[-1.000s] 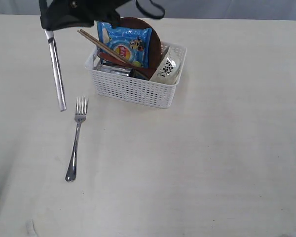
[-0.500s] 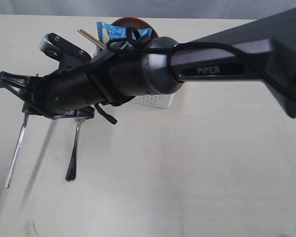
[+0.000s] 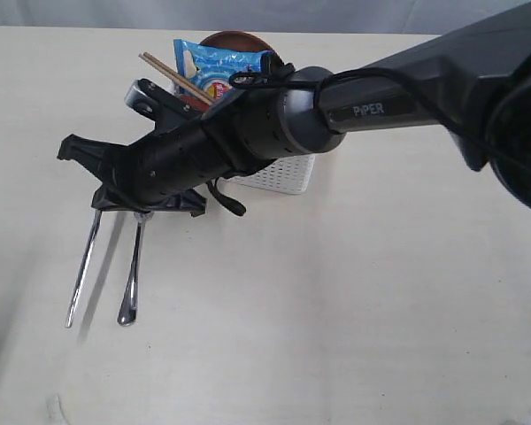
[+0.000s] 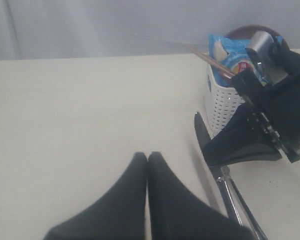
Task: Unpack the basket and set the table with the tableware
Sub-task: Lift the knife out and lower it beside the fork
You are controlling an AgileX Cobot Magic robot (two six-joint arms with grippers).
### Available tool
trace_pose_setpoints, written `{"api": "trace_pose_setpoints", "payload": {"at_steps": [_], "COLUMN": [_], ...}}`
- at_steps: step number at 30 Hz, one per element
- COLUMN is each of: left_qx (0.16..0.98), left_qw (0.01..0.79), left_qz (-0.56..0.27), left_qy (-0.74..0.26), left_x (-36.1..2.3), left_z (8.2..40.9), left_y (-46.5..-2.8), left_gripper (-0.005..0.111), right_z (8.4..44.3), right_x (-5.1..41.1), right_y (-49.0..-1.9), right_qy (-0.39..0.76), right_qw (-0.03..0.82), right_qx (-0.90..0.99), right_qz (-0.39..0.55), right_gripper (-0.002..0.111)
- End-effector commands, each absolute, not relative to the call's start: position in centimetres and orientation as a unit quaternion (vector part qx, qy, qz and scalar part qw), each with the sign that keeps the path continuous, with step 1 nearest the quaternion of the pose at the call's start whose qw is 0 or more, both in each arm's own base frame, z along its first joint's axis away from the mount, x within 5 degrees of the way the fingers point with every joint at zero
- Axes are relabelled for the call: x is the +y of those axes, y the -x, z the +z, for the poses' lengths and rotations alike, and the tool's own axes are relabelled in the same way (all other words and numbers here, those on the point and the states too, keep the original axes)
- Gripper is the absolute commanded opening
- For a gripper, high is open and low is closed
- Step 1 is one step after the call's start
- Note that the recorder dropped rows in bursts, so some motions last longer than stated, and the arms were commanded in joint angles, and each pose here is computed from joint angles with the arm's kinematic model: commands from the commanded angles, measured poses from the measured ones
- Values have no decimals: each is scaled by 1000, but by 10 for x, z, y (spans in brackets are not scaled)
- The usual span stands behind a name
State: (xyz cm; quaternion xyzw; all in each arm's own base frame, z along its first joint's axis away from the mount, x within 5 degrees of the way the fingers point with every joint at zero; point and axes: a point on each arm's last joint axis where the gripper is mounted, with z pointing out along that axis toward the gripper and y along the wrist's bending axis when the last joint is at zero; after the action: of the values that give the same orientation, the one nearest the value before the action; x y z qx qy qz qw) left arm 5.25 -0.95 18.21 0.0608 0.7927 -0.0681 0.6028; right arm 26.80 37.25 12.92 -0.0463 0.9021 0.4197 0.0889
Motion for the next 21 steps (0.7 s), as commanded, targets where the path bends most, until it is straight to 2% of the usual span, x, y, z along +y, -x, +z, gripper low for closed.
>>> {"api": "trace_pose_setpoints", "payload": {"at_steps": [1, 21], "left_qx": [789, 789], "left_qw": [607, 607], "left_qz": [-68, -68], "left_qy": [-63, -63], "left_x": [-10, -10], "left_z": [182, 182], "left_y": [-53, -53], "left_gripper": [0, 0], "right_z": [121, 102], "right_x": [371, 377], "right_y": [-268, -275], "right_qy": [65, 68], "right_qw": [79, 87], "right_qx": [904, 908], "right_qz": [416, 403], "right_gripper": [-1, -1]}}
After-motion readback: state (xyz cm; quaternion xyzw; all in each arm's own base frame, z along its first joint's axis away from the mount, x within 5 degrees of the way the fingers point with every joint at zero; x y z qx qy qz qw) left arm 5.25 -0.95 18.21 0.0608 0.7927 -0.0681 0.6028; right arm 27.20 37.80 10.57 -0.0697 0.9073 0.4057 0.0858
